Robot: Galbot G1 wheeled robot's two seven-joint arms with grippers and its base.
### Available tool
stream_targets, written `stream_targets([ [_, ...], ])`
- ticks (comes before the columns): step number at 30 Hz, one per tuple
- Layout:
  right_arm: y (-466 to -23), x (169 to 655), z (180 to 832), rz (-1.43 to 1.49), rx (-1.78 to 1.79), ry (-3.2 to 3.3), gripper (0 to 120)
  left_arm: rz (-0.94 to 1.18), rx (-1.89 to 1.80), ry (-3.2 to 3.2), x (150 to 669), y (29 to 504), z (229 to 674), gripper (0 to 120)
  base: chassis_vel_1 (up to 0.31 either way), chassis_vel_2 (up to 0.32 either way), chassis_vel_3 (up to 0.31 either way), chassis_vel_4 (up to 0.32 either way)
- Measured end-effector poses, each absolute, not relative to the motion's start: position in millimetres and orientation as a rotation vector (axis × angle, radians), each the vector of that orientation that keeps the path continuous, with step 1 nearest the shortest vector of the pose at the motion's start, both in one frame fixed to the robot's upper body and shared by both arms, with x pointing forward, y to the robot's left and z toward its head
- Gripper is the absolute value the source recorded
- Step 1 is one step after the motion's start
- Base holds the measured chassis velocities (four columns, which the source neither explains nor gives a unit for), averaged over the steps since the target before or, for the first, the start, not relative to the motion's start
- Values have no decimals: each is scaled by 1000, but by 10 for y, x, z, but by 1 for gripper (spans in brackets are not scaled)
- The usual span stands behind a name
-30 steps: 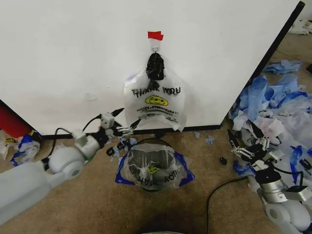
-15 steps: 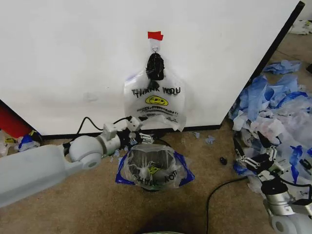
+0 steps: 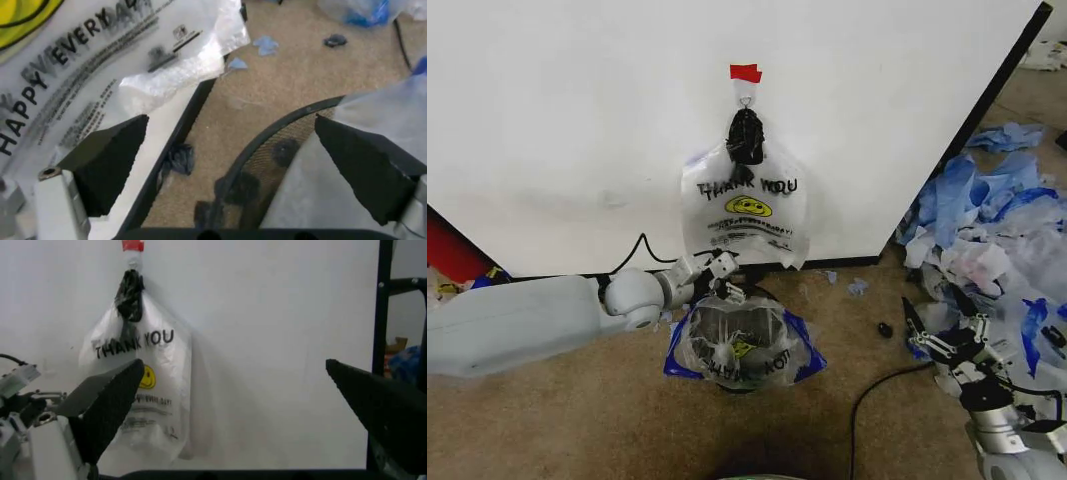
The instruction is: Pick up the garbage bag from the wall and place it over the trash bin.
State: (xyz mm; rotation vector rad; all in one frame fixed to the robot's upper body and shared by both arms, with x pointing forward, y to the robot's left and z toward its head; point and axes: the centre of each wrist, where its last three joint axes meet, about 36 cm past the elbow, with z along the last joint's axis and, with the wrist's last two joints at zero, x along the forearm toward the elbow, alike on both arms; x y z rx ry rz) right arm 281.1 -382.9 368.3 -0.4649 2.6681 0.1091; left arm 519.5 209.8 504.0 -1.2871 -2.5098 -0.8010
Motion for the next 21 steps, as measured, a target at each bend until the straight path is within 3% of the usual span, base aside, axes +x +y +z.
stream_targets([
  [21,-3694,2772,3480,152,-494,2688,100,-874,-1247,-2492,5440,2386,4804,98,0,0,0,0],
])
